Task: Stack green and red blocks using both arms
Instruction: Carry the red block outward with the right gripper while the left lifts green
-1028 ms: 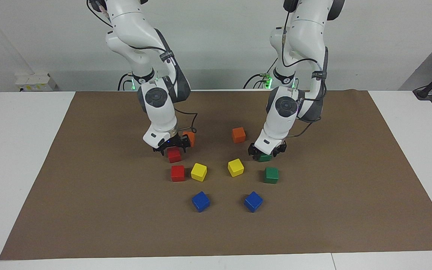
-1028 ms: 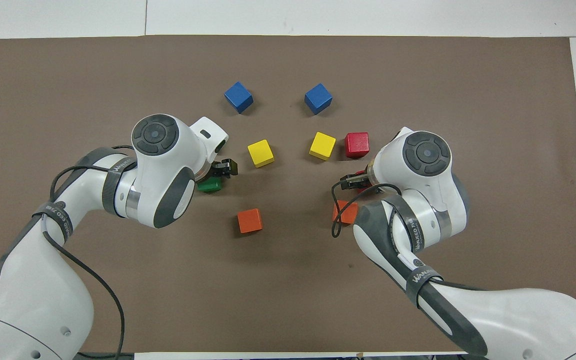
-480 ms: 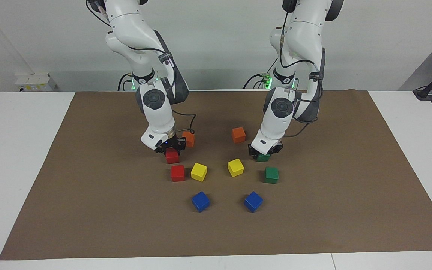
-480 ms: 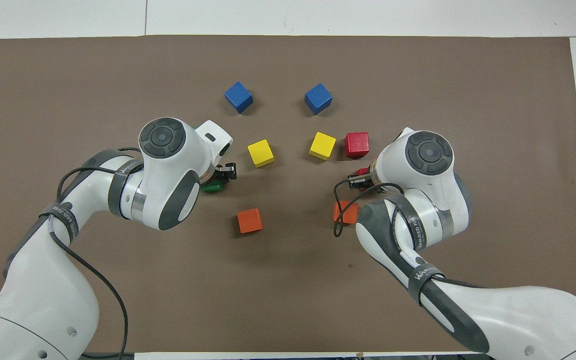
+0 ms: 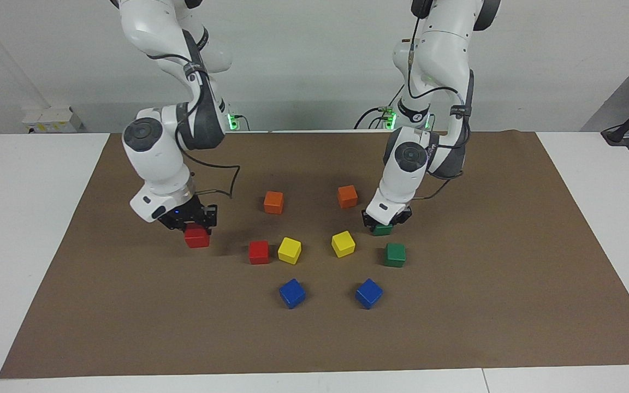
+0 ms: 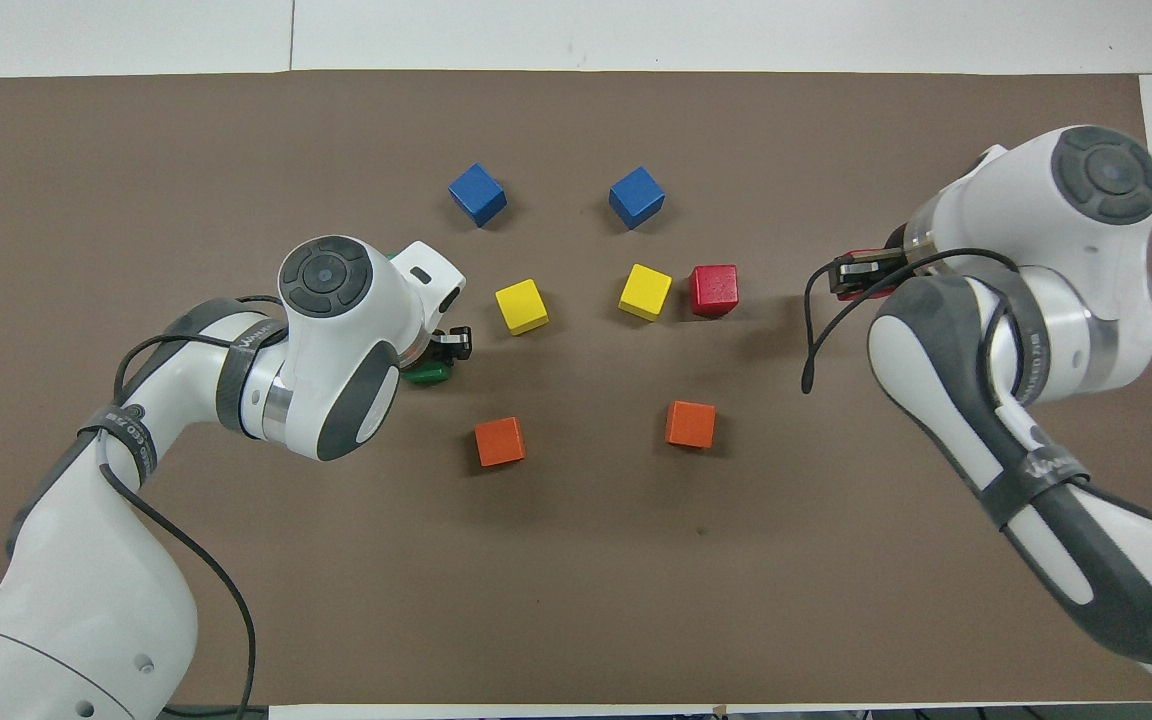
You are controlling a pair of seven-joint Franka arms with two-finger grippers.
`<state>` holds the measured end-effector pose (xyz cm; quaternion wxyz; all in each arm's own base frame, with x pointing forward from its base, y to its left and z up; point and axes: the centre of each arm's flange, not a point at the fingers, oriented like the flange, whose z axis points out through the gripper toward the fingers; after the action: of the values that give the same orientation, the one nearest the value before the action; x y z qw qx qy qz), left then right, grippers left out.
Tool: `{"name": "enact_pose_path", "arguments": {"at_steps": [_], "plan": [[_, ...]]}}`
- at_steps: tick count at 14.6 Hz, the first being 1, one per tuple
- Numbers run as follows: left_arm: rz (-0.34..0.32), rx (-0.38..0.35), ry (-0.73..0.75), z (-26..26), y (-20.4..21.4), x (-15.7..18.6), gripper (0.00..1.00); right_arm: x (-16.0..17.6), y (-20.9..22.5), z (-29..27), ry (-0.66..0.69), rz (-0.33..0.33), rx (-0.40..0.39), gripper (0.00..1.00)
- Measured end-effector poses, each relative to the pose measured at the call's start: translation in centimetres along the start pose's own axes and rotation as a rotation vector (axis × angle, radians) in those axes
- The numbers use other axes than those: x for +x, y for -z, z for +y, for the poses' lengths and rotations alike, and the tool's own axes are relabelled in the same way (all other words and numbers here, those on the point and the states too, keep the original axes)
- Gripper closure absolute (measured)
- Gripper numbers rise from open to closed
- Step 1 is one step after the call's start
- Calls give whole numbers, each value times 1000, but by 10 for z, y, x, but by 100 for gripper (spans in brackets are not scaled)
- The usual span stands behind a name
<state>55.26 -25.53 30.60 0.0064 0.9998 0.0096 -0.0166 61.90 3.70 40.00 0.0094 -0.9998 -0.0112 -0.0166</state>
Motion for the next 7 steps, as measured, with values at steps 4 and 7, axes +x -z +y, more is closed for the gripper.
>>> {"name": "enact_pose_path", "arguments": {"at_steps": [4, 7], "plan": [[45, -8, 85, -62, 61, 22, 45, -1, -7, 49, -21, -14, -2, 45], [32, 7, 85, -129, 106, 24, 45, -5, -21, 66, 21, -9, -1, 45]]}}
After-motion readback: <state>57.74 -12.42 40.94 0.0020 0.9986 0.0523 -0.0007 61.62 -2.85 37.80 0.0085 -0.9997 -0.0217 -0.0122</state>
